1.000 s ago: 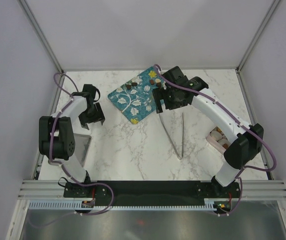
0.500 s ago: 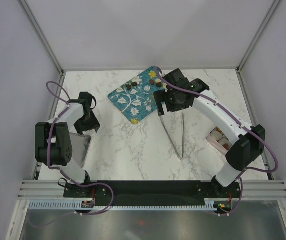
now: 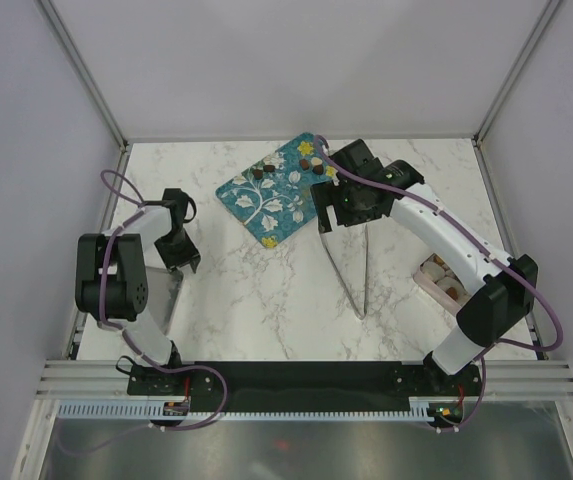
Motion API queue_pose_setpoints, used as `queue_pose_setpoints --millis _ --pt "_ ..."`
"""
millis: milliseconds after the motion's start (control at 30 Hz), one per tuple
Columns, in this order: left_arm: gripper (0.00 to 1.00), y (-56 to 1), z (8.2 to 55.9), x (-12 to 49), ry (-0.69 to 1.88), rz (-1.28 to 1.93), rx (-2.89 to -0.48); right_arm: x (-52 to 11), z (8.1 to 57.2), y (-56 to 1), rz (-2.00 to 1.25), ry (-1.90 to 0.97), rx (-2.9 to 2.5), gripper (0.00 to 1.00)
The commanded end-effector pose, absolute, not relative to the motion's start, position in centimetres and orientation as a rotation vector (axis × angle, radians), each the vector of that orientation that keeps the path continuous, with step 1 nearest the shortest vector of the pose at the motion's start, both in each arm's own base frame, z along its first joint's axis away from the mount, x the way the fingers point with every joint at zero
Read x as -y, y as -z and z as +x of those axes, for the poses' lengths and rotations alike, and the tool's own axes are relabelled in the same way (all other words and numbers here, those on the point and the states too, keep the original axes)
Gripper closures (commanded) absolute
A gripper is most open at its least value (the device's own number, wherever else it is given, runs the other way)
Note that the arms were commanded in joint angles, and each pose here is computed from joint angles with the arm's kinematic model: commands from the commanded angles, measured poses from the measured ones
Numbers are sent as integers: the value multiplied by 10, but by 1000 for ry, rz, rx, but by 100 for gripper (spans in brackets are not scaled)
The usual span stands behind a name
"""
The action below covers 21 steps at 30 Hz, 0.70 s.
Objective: Pack the chocolate
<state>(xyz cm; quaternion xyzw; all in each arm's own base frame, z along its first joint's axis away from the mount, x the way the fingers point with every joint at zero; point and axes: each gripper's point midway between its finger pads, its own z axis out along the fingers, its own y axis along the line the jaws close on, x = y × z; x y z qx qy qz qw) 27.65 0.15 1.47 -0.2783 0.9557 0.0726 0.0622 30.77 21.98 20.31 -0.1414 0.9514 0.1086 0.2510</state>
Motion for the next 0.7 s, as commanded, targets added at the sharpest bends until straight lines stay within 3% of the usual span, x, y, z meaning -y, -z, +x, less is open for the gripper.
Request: queue_pose_setpoints --millis 0,133,300,667 --pt "53 -3 281 3 -182 -904 -2866 -218 302 -220 -354 -318 -2557 5" --pt "77 -7 283 6 -145 -899 -2851 -225 308 -230 -319 -354 -2543 5" --pt "96 -43 300 6 -96 -804 -2787 -242 324 -247 -265 -421 -2499 6" --pt "98 -168 314 72 520 -726 -2547 -318 358 -299 -235 -860 -2286 8"
